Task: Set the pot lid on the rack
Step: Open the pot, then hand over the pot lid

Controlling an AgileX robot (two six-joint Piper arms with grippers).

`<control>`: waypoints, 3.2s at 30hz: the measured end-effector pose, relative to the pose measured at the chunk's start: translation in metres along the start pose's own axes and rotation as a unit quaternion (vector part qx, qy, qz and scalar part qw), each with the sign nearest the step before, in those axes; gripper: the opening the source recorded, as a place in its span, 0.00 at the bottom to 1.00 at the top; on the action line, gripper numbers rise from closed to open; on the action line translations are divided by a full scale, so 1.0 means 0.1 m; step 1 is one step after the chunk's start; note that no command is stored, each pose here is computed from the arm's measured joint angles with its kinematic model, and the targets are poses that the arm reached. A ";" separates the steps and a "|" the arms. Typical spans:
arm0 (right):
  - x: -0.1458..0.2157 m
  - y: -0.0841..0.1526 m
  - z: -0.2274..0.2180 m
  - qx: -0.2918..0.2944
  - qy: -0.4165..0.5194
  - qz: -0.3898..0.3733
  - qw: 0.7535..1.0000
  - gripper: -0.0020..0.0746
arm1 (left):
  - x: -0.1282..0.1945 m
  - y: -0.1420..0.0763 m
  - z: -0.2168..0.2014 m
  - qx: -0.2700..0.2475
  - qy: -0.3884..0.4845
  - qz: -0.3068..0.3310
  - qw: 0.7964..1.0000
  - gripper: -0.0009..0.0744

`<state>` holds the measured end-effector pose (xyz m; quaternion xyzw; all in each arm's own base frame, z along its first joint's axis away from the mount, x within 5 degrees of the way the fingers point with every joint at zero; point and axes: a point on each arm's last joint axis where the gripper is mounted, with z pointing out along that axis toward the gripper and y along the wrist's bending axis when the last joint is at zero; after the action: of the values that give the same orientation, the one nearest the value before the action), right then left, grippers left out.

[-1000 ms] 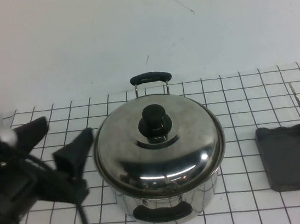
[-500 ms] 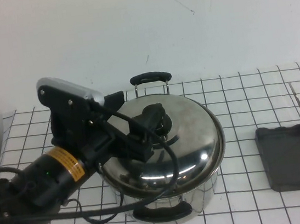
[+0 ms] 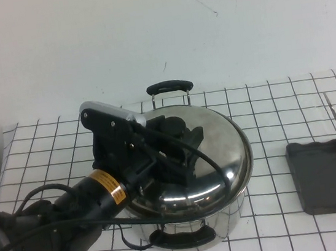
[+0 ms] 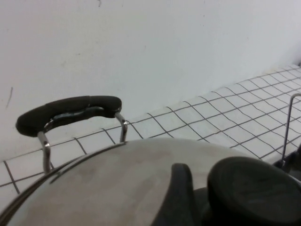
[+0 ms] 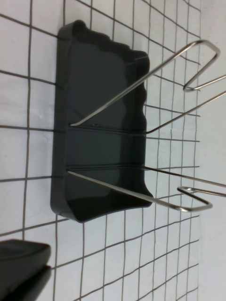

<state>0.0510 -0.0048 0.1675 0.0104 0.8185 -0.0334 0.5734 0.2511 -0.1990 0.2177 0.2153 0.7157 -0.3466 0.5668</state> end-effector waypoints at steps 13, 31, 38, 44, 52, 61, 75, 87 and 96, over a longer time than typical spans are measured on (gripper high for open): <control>0.00 0.00 0.00 0.000 0.000 0.000 1.000 0.02 | -0.25 -0.07 0.04 0.015 -0.015 0.063 0.998 0.45; 0.00 0.00 0.00 0.000 0.000 0.000 1.000 0.02 | -1.01 -0.46 -0.32 0.163 -0.165 -0.137 0.963 0.45; 0.00 0.00 0.00 -0.001 0.000 0.002 1.000 0.02 | -0.71 -0.38 -0.05 0.191 -0.149 -0.173 0.955 0.45; -0.05 0.15 -0.01 -0.089 -0.005 0.296 0.951 0.02 | -0.51 -0.33 0.09 0.181 -0.120 -0.188 0.958 0.45; -0.19 0.21 -0.04 -0.154 -0.039 0.482 0.862 0.02 | -0.58 -0.33 0.14 0.185 -0.130 -0.208 0.952 0.45; -0.24 0.31 -0.09 -0.214 -0.038 0.433 0.875 0.03 | -0.69 -0.64 0.23 0.242 -0.128 -0.240 0.931 0.45; -1.05 0.36 -0.26 -0.292 -0.138 0.339 0.883 0.78 | -0.72 -0.82 0.42 0.280 -0.124 -0.234 0.923 0.45; -1.69 0.58 0.27 -0.387 -0.005 0.307 0.869 0.74 | -0.67 -0.83 0.44 0.289 -0.106 -0.234 0.922 0.45; -2.05 0.70 0.74 -0.457 0.035 0.265 0.848 0.43 | -0.65 -0.84 0.44 0.289 -0.100 -0.223 0.926 0.45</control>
<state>0.1947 0.0640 0.3317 -0.0353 0.7271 0.4979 0.4713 0.2385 -0.2820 0.2961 0.1689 0.5538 -0.6757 0.4562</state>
